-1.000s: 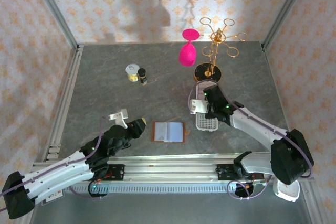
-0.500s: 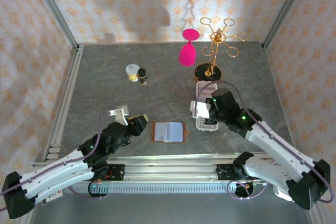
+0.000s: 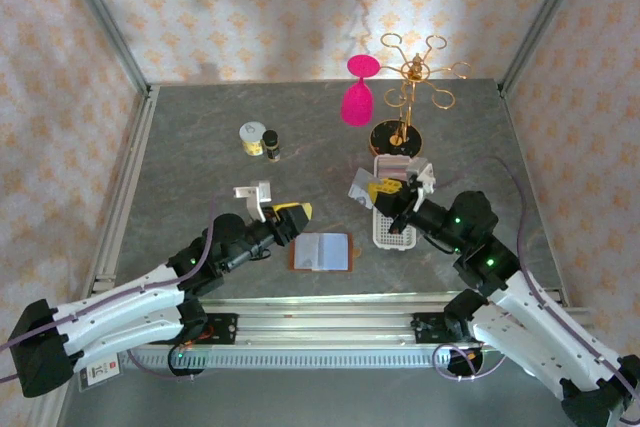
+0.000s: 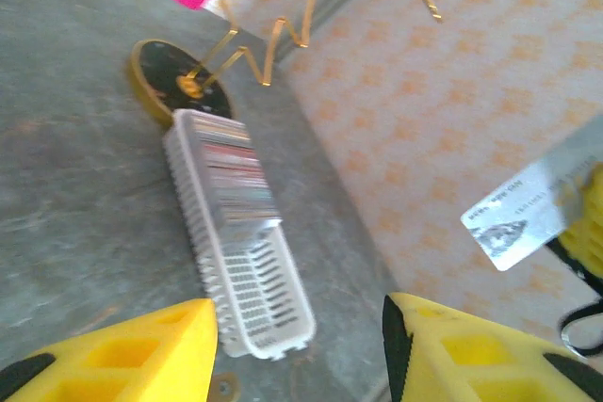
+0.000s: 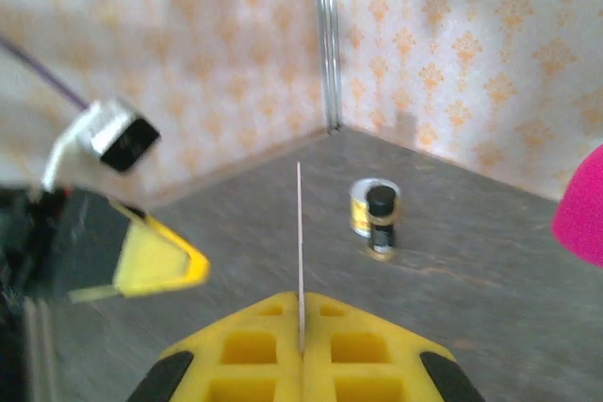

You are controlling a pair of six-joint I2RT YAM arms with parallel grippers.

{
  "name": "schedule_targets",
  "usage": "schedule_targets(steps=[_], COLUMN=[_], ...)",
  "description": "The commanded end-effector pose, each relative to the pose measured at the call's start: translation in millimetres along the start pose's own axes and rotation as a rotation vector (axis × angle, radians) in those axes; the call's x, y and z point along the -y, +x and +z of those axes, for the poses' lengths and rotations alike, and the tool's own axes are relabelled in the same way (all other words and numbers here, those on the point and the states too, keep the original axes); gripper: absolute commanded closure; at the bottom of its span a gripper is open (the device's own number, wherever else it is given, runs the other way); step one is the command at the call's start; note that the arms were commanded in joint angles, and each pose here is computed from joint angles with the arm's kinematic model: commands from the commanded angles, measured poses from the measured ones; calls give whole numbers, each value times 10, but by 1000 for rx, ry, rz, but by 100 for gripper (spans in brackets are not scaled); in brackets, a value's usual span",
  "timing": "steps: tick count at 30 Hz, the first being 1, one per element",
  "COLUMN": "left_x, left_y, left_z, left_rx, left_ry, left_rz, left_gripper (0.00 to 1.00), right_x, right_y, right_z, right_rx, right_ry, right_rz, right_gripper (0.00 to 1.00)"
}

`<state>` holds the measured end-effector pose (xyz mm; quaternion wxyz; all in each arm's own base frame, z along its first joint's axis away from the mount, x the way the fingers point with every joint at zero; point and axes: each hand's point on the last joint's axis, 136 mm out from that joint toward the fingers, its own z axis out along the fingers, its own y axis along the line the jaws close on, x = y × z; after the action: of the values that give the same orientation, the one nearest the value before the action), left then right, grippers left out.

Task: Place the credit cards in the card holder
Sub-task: Pick up the credit card from the storage box.

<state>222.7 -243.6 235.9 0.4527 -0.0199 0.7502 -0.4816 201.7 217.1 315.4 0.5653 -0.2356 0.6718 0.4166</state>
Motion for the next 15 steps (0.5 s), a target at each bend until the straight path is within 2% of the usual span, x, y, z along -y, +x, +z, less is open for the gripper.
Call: schedule_targets(steps=[1, 6, 15], left_x=[598, 822, 774], left_y=[-167, -258, -244], left_z=[-22, -93, 19], left_rx=[22, 62, 40], left_ry=[247, 367, 311], left_rz=[2, -1, -6], left_gripper=[50, 49, 49], right_x=[-258, -214, -407], right_y=[-255, -225, -290], right_z=[17, 106, 214], right_rx=[61, 25, 20], right_ry=[-145, -133, -282], right_rz=[298, 459, 558], right_gripper=[100, 100, 100])
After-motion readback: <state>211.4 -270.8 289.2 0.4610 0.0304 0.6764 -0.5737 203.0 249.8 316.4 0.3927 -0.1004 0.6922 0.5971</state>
